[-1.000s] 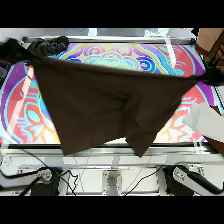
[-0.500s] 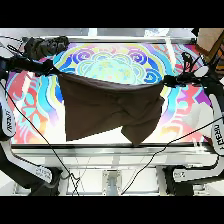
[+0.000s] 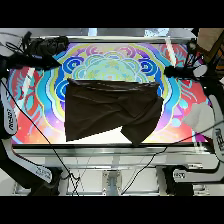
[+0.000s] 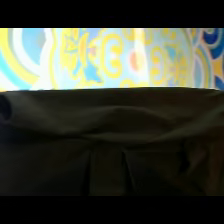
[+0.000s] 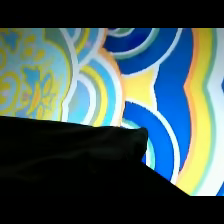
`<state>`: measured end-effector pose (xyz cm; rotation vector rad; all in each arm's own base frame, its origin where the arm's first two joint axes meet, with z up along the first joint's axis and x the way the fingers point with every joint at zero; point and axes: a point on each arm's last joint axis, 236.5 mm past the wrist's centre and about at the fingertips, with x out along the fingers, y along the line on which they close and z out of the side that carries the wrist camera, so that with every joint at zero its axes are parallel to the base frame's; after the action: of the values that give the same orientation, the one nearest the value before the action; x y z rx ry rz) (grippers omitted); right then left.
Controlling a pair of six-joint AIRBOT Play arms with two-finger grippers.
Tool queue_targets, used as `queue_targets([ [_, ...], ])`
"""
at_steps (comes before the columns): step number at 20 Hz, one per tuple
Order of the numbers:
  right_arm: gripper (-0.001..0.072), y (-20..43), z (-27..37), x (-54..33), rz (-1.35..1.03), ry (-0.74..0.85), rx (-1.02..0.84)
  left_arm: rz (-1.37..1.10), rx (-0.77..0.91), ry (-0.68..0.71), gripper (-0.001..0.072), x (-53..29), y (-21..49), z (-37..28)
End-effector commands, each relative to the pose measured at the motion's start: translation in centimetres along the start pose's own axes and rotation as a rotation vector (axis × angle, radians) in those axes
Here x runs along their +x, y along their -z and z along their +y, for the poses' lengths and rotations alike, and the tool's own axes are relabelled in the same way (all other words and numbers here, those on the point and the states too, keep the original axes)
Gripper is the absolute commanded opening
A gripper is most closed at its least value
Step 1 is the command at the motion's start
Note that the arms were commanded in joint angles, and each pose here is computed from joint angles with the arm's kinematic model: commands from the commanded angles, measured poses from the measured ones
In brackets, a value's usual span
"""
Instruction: Fold the shirts.
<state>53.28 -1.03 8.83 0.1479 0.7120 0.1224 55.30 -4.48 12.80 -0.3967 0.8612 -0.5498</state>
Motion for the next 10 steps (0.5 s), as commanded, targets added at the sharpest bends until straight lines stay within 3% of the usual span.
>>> queue_targets([
  [1, 0.0255, -4.8, 0.2, -7.7, -0.149, 0.058, -0.150, -0.134, 0.272, 0.295, 0.0036, -5.5, -4.0, -11.2],
  [3, 0.0255, -7.1, 1.3, -14.0, -0.241, 0.082, -0.205, -0.197, 0.396, 0.326, 0.0011, -9.8, -4.5, -16.5],
  [7, 0.0255, -9.7, 4.4, -27.7, -0.465, 0.145, -0.300, -0.109, 0.592, 0.051, 0.0011, -15.1, -0.5, -19.3],
  [10, 0.0255, -7.0, 6.1, -33.1, -0.459, 0.155, -0.332, 0.009, 0.524, -0.092, 0.0011, -18.2, 3.9, -19.3],
])
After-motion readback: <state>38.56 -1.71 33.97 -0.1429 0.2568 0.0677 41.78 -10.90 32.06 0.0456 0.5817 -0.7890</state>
